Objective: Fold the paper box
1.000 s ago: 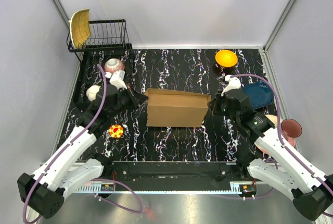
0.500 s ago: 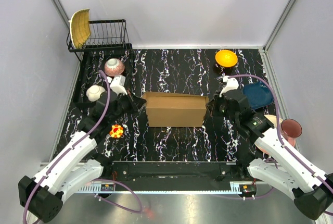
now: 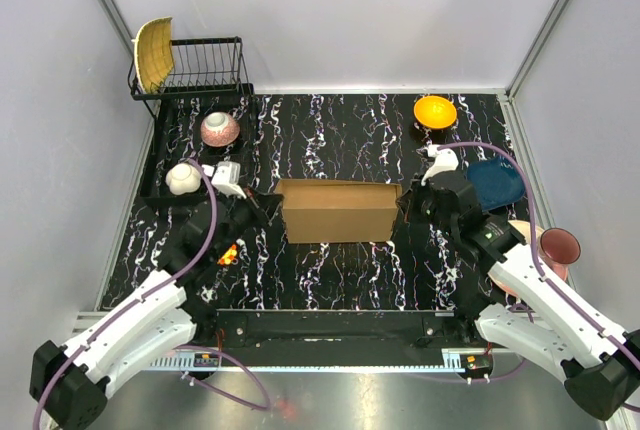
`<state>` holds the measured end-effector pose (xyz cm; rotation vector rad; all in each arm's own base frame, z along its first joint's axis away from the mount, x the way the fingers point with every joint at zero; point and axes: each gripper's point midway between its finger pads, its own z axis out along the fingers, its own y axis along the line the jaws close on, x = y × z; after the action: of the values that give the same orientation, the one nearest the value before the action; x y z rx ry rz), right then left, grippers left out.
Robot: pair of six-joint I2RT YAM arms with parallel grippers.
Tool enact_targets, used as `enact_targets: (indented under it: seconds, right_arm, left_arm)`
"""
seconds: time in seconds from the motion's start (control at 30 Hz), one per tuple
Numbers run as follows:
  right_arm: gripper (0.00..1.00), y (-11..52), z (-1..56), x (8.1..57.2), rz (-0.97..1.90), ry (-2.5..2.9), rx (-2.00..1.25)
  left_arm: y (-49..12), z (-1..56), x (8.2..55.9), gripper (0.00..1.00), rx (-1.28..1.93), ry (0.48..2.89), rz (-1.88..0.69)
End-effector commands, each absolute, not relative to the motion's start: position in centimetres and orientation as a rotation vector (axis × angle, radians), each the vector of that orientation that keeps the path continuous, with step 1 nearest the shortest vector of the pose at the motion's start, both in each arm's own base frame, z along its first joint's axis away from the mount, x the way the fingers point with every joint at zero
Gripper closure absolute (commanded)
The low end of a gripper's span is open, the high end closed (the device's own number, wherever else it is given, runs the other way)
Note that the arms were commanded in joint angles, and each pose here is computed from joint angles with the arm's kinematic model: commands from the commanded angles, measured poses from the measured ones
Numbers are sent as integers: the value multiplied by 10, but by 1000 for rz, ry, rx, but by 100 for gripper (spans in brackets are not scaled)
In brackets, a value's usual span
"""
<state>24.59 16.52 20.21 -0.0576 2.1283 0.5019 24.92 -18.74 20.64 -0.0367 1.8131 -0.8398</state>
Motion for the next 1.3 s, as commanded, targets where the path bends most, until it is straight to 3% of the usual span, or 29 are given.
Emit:
enact_targets:
  seconds: [0.0,0.7,0.8,0.83,0.97,1.27]
  right_arm:
    - [100,161,178,236,445,2236,-83]
    - [100,161,173,230,460,2245,-56]
    - [83,159,181,230,464,2229,-38]
    - [70,158,183,230,464,2222,-33]
    - [55,156,202,230,484,2175,-6]
    - [46,152,240,237,504,2062,38]
  left_arm:
    - [-200,201,244,100,11,1781,-780]
    - [-193,133,240,100,-31,1883,-522]
    - [-192,132,239,100,-36,1883,-520]
    - [-192,133,238,100,-39,1880,-522]
    - [-190,142,239,99,-41,1863,-518]
    - [-191,147,239,98,-36,1876,-507]
